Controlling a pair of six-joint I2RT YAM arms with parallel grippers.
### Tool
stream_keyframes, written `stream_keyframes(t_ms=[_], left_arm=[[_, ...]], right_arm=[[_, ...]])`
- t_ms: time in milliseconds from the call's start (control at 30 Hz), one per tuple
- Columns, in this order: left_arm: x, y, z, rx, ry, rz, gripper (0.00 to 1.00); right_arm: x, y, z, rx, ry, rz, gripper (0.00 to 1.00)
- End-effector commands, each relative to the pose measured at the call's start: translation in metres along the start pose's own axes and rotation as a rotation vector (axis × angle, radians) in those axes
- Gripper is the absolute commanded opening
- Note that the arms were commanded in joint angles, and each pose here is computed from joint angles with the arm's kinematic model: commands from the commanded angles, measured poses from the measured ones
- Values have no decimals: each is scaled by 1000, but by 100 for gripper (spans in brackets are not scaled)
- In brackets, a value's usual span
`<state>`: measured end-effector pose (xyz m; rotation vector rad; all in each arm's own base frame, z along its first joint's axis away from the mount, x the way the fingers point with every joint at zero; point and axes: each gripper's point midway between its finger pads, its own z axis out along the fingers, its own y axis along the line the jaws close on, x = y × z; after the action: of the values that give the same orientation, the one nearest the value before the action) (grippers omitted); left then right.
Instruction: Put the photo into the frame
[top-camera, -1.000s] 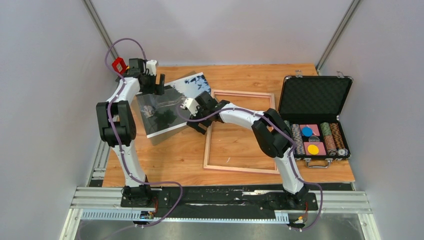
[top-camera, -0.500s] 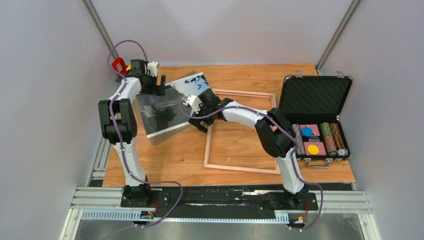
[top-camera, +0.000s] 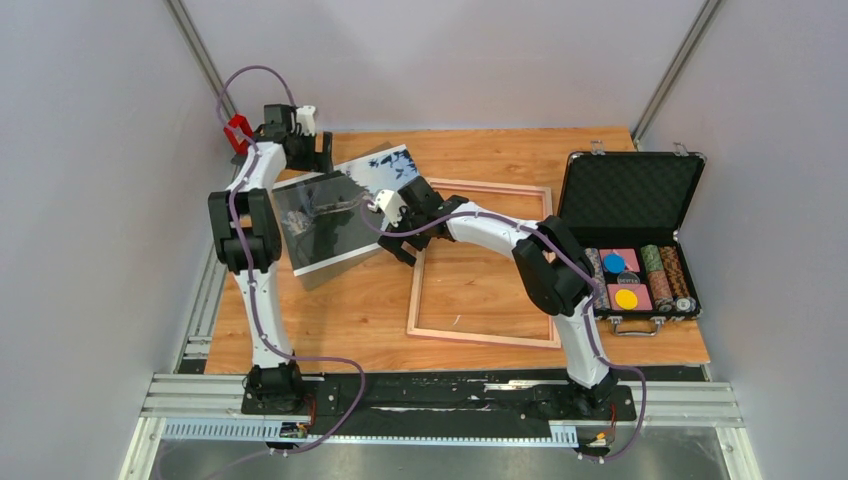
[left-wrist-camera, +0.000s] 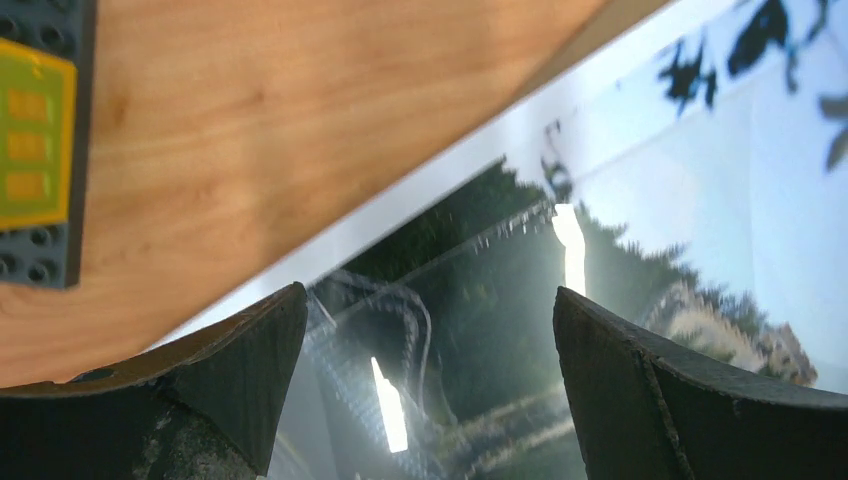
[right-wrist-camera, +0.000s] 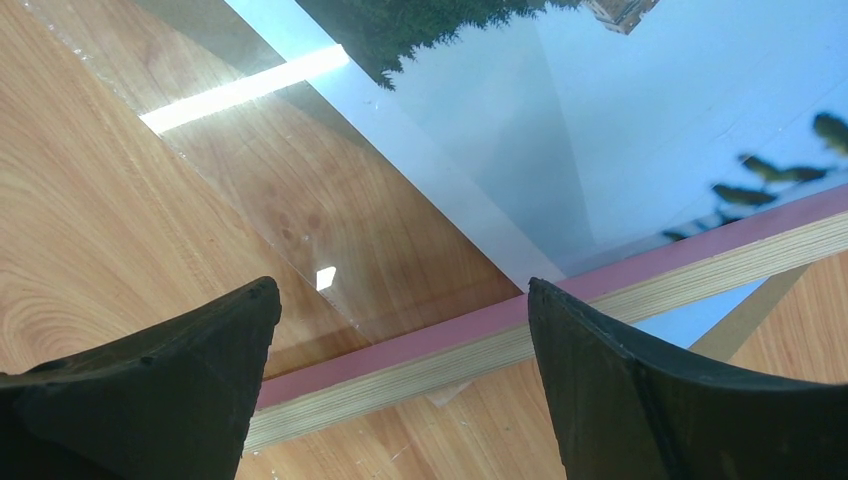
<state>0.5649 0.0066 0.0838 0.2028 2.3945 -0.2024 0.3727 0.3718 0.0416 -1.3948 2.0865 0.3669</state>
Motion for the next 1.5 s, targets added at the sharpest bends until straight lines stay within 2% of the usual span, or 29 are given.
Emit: stream_keyframes(t_ms=[0, 100, 367, 600, 733, 933, 1467], left_arm=[[-28, 8, 15, -34, -44, -50, 100], [-21, 13, 36, -41, -5, -87, 100], [-19, 15, 58, -33, 25, -147, 100], [7, 10, 61, -12, 104, -156, 100], [35, 4, 52, -1, 188, -158, 100], [64, 6, 29, -6, 251, -176, 99], [133, 45, -27, -52, 329, -265, 96]], right_arm=[[20, 8, -3, -26, 82, 39, 96], [18, 8, -2, -30, 80, 43, 96], [17, 12, -1, -46, 74, 68, 96], [19, 15, 1, -56, 80, 82, 96], [20, 13, 0, -47, 84, 83, 96], [23, 14, 3, -47, 94, 68, 96], [32, 13, 19, -31, 132, 22, 96]])
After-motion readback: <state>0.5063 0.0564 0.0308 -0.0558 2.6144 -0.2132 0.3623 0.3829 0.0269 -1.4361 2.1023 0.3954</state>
